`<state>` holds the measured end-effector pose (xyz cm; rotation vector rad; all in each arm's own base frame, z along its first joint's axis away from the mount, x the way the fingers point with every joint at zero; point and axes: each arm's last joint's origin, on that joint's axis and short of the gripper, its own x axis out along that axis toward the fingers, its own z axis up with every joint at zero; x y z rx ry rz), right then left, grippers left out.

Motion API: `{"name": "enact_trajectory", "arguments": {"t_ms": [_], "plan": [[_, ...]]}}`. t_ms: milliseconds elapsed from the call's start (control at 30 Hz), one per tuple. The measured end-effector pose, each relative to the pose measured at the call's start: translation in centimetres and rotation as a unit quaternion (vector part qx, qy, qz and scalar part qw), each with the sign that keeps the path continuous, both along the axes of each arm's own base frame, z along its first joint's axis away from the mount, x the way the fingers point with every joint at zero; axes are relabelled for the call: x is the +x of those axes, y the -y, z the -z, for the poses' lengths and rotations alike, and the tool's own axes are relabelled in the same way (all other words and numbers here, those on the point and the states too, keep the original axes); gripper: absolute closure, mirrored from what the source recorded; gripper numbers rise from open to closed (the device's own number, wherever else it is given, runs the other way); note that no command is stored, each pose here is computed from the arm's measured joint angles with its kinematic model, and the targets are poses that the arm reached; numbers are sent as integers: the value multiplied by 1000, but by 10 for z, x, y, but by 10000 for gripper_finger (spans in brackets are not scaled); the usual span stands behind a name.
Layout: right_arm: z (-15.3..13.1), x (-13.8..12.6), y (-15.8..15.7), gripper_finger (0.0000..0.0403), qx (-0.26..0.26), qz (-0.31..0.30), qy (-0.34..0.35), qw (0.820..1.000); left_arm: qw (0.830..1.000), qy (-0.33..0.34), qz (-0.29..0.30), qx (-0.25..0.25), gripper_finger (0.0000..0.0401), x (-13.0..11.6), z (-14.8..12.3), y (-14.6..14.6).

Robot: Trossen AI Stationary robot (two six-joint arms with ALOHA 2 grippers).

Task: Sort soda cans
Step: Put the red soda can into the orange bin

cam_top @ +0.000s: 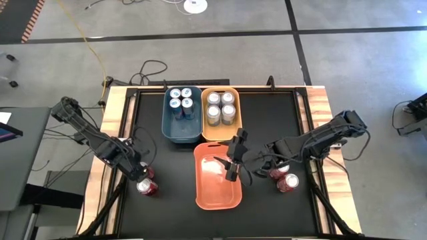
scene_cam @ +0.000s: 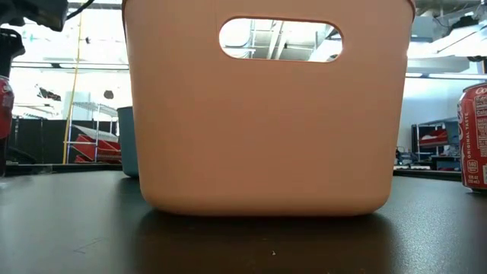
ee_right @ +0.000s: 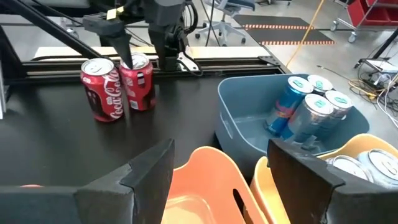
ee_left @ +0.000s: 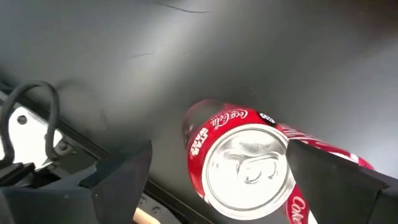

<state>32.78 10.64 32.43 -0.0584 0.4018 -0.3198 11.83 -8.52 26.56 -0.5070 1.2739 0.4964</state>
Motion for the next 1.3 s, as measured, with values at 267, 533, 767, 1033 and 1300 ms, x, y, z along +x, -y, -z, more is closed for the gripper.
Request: {"name": "enact_trajectory", "arguments": {"t_ms": [267, 533, 767, 1033, 1300], "plan": [[0, 0, 0, 128, 0, 0, 0, 1000, 1000, -12, -6, 9, 32, -3, 0, -3], [0, 1, 2, 128, 1, 4, 2, 1000, 1000, 10, -18, 16, 32, -3, -11, -4], [0, 1, 2, 128, 0, 4, 1, 1000, 1000, 19, -20, 14, 32, -2, -15, -4], [0, 0, 2, 128, -1, 3, -3, 1000, 1000, 19, -18, 13, 32, -2, -14, -3], [0, -1, -2, 128, -2, -4, -3, 1000, 1000, -6, -11, -6, 32, -1, 6, -1]]}}
